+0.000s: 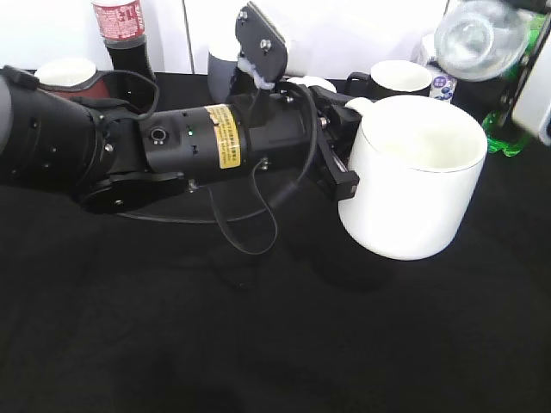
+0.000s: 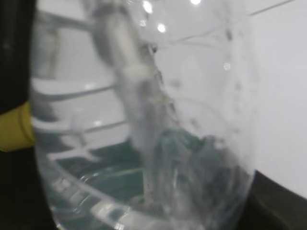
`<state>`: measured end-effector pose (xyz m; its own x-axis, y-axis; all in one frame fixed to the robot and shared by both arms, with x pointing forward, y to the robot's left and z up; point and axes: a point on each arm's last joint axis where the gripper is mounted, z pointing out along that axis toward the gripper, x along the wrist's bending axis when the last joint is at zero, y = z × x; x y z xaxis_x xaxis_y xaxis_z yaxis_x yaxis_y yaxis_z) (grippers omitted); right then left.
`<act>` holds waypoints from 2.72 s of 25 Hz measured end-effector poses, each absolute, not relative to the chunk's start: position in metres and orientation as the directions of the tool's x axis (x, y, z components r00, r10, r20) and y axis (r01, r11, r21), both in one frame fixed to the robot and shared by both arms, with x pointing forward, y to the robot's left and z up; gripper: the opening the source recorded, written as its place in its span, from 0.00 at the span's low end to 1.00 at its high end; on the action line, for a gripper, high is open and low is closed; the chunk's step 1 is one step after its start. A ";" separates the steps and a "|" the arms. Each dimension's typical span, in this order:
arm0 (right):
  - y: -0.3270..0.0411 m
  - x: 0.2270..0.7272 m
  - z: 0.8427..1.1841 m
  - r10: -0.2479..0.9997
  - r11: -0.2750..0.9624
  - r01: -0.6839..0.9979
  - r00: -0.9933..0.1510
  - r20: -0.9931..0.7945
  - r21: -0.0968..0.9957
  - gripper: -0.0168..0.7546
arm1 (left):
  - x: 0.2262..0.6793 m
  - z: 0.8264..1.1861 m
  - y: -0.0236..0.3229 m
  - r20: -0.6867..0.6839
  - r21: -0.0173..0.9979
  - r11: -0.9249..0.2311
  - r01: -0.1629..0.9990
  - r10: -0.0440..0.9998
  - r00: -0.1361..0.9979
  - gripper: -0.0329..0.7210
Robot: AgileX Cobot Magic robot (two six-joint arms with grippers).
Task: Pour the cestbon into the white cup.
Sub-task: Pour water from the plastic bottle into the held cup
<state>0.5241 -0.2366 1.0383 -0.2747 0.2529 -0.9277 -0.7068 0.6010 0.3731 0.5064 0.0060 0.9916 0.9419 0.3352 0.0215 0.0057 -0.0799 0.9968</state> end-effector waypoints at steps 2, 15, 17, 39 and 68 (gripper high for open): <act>-0.238 0.526 1.041 0.271 0.616 -0.699 -0.245 -0.931 0.363 0.66 | 0.506 0.992 0.006 0.019 0.997 -0.074 0.006 0.335 0.942 0.13; -0.238 0.528 1.045 0.165 0.652 -0.736 -0.101 -0.981 0.185 0.66 | 0.509 0.997 0.007 -0.024 1.000 -0.010 0.030 0.365 0.931 0.13; -0.238 0.528 1.045 0.137 0.658 -0.740 -0.068 -0.988 0.142 0.66 | 0.506 0.995 0.005 0.008 0.999 -0.035 0.004 0.330 0.944 0.13; -0.236 0.524 1.053 0.106 0.633 -0.774 0.096 -0.990 -0.007 0.66 | 0.501 0.993 0.004 0.056 0.997 -0.071 -0.037 0.275 0.960 0.13; -0.237 0.525 1.058 0.028 0.662 -0.729 0.253 -0.967 -0.171 0.66 | 0.501 0.992 0.004 0.061 0.996 -0.082 -0.039 0.275 0.960 0.13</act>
<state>0.5245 -0.2374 1.0577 0.2526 0.0284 -0.9671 -0.7294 0.6624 -0.1711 0.5008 0.0042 0.9917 0.9595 0.2751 0.0605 -0.0392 -0.0824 0.9958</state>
